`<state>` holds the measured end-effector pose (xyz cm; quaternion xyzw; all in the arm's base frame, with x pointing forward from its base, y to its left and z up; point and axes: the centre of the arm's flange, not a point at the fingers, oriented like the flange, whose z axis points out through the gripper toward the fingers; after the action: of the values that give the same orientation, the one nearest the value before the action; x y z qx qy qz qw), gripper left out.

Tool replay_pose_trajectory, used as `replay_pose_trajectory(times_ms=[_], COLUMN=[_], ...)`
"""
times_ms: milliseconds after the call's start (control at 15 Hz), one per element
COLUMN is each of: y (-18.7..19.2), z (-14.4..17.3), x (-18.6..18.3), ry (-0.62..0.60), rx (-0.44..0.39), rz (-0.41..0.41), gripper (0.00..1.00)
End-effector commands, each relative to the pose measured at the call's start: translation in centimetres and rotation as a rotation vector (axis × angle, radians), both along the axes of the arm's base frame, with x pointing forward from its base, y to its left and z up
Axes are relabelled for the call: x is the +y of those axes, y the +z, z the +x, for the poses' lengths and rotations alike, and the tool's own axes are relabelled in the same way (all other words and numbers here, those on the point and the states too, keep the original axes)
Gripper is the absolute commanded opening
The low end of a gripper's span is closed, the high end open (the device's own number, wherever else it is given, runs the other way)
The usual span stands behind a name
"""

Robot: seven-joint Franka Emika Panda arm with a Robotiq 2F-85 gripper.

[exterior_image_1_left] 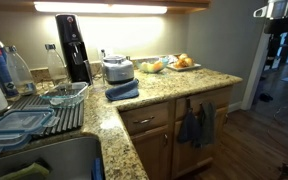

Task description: Pick up the cloth from the side of the cabinet and put it on the countertop.

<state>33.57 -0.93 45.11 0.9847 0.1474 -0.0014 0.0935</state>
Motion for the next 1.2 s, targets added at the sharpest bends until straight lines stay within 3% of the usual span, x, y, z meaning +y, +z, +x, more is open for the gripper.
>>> replay_pose_trajectory(times_ms=[0, 333, 733, 933, 1000, 1133], y=[-1.9, -9.2, -15.8, -18.0, -16.7, -17.5], z=[0.6, 3.9, 7.1, 7.8, 6.5, 6.8], x=[0.3, 1.4, 2.6, 3.2, 2.7, 2.9], ry=[-0.029, -0.099, -0.128, -0.120, -0.102, -0.100], rx=[-0.041, -0.070, -0.119, -0.097, -0.095, -0.077], rz=[0.022, 0.108, 0.156, 0.151, 0.147, 0.146], gripper=[1.00, 1.00, 1.00, 1.00, 1.00, 1.00])
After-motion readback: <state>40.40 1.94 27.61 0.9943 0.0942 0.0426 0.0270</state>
